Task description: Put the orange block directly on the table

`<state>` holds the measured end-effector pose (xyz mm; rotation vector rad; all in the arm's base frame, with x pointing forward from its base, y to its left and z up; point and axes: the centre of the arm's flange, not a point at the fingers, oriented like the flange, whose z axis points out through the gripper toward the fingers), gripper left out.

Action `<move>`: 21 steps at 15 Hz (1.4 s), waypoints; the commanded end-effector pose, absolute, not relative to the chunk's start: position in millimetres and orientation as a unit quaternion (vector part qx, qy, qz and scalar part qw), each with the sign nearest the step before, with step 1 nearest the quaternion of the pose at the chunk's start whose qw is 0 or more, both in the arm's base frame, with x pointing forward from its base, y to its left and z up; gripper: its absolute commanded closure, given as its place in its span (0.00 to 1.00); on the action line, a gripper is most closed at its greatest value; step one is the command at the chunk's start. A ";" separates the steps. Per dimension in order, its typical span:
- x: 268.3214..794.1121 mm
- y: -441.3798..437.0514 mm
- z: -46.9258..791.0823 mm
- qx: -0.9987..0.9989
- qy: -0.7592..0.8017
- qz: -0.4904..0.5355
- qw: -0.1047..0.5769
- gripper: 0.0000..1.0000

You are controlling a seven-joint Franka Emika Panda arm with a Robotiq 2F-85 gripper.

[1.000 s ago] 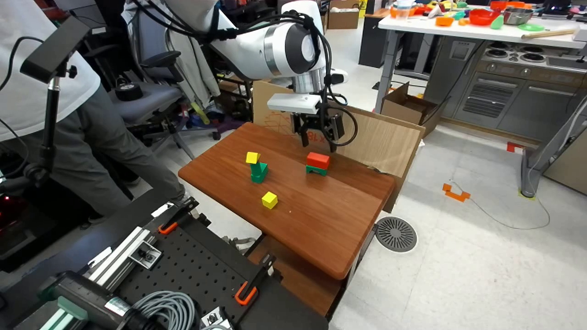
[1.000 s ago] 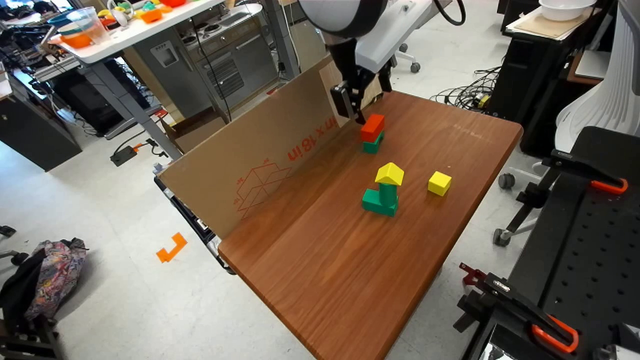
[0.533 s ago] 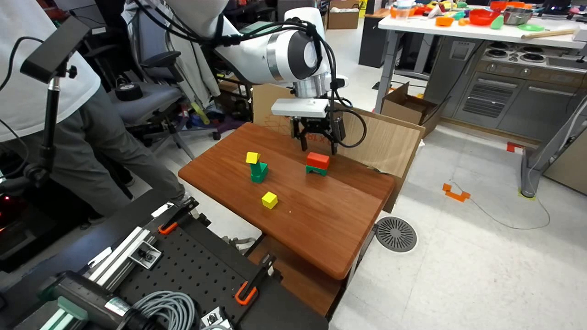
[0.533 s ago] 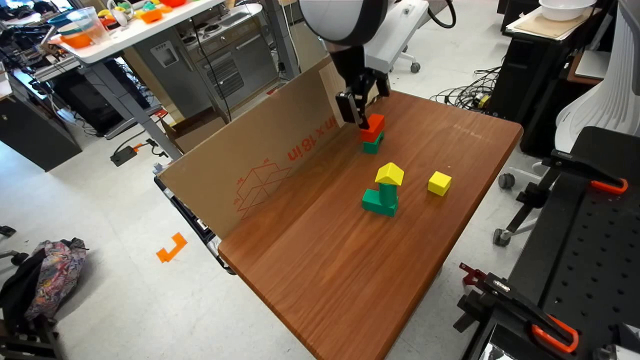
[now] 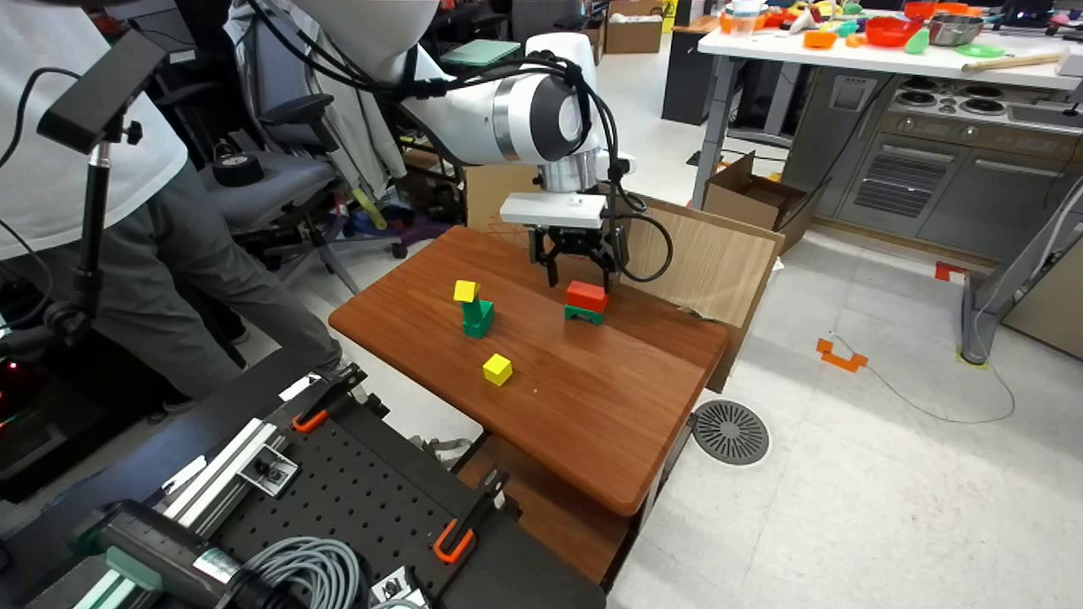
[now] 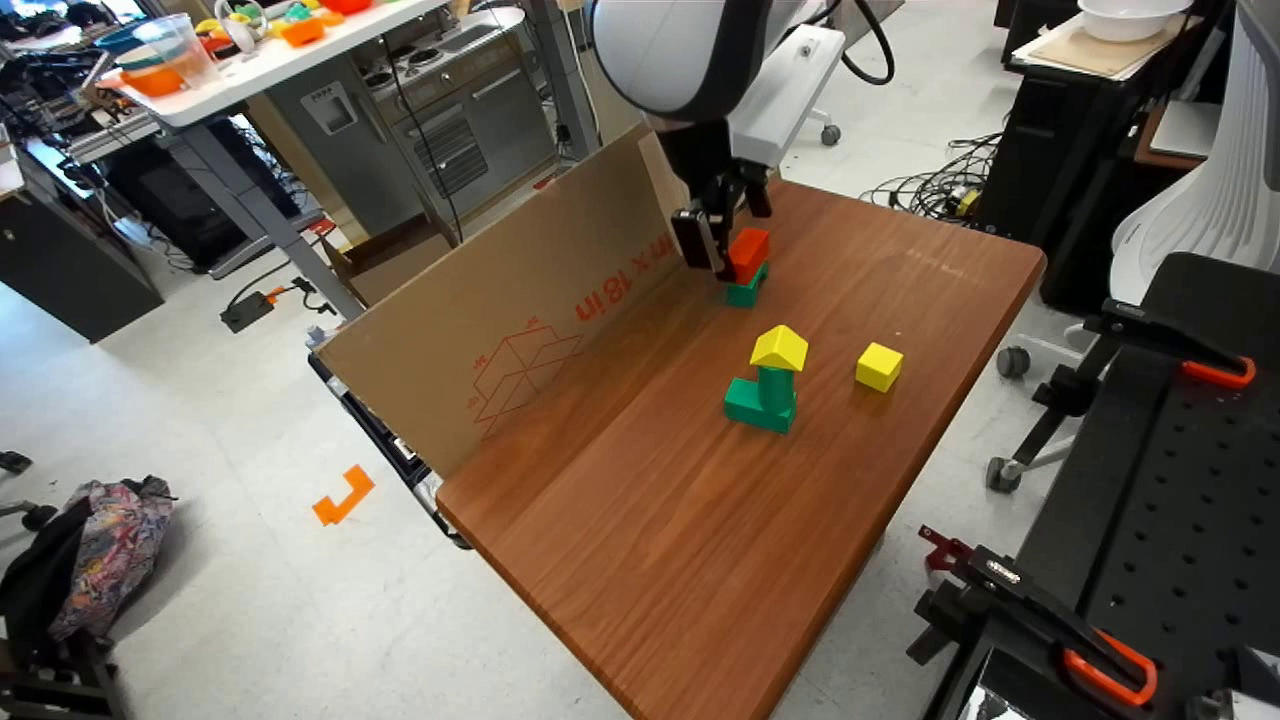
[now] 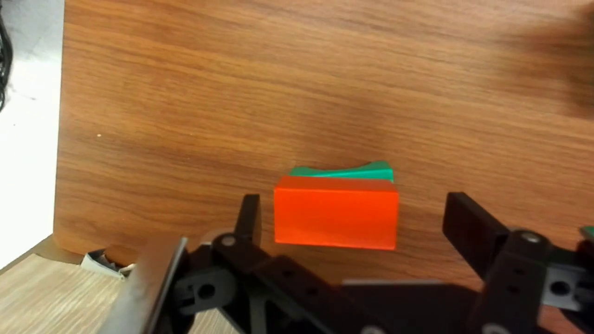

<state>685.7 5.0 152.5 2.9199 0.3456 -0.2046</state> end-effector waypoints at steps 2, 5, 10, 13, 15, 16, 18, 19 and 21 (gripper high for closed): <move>696.4 1.3 139.7 0.987 0.122 -0.069 0.083 0.00; 696.2 -1.2 133.2 0.987 0.119 -0.075 0.084 0.00; 697.7 -6.8 130.2 0.987 0.113 -0.080 0.084 0.25; 697.5 -10.0 127.0 0.987 0.111 -0.084 0.085 0.42; 695.5 -10.1 131.6 0.987 0.110 -0.082 0.088 0.57; 693.9 -10.0 133.4 0.986 0.109 -0.084 0.091 0.57; 684.8 -11.9 139.3 0.985 0.111 -0.097 0.091 0.57; 674.5 -15.0 141.5 0.985 0.110 -0.102 0.088 0.57; 650.2 -23.9 143.2 0.986 0.097 -0.104 0.090 0.57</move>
